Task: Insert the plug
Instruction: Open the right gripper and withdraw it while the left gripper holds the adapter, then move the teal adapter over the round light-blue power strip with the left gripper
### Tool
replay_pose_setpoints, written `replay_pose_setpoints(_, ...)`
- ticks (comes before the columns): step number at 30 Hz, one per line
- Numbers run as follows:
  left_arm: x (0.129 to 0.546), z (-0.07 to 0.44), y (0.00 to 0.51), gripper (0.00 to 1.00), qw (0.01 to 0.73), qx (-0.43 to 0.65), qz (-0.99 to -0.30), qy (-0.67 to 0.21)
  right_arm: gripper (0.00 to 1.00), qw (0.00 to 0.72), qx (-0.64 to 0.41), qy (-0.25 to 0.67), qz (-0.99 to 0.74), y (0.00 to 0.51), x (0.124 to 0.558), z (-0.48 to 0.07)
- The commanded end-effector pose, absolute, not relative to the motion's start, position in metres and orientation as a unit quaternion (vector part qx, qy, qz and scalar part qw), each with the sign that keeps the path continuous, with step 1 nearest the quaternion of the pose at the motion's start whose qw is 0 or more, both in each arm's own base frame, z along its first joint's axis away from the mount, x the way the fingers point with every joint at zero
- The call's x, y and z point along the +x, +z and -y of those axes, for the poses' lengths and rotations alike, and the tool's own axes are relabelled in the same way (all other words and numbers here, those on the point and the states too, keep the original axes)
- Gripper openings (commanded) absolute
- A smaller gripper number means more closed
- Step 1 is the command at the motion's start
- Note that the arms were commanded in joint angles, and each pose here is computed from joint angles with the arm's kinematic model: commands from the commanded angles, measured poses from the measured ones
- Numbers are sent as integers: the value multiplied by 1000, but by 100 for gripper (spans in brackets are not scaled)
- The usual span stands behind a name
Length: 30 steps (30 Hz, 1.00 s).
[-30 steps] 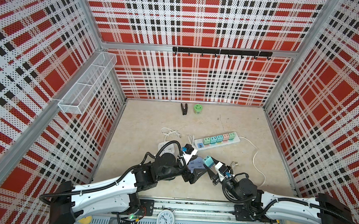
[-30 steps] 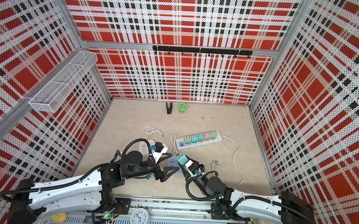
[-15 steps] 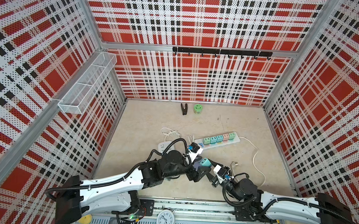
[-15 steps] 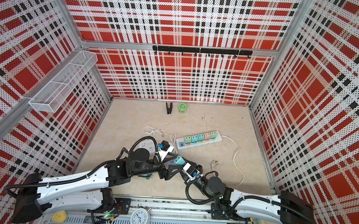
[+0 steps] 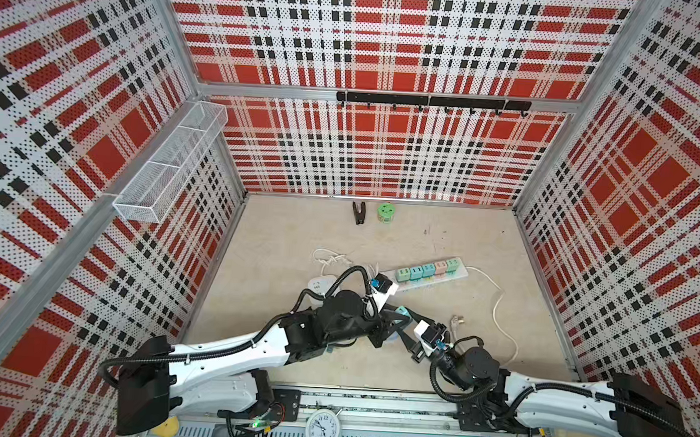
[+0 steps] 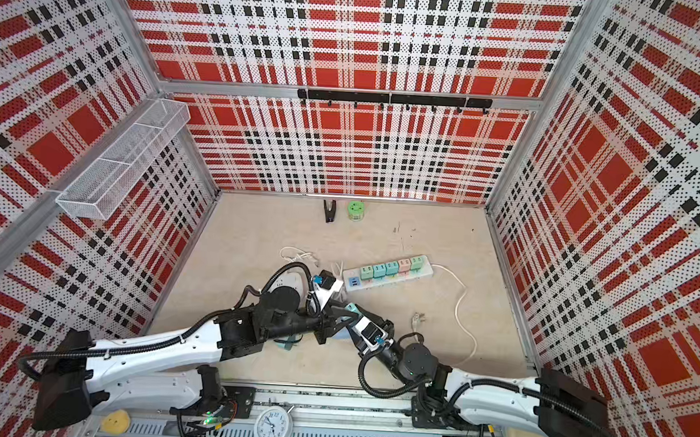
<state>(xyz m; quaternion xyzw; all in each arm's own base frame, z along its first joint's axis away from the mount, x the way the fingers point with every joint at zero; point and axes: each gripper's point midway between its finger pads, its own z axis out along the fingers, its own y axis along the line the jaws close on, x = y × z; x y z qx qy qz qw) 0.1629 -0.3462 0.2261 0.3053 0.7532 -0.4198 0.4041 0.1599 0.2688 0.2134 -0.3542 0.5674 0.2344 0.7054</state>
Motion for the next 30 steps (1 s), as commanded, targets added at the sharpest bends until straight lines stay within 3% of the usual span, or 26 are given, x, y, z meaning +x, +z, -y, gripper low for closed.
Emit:
replay_pose_setpoints(1, 155, 351, 244, 0, 426, 338, -721, -430, 40, 719, -330, 268, -551, 233, 156, -270)
replay_pose_setpoints(4, 160, 344, 243, 0, 438, 337, -721, -418, 75, 719, -316, 259, -562, 231, 161, -265)
replay_pose_setpoints(8, 175, 325, 241, 0, 464, 331, -721, -395, 98, 719, -300, 244, -578, 227, 167, -256)
replay_pose_setpoints(16, 204, 273, 224, 0, 542, 362, -703, -284, 100, 732, -246, 211, -600, 227, 176, -222)
replay_pose_setpoints(23, 212, 258, 192, 0, 542, 451, -685, -185, 100, 725, -120, 112, -669, 217, 214, -160)
replay_pose_setpoints(30, 210, 267, 166, 0, 519, 513, -665, -159, 100, 685, -14, 83, -724, 198, 243, -97)
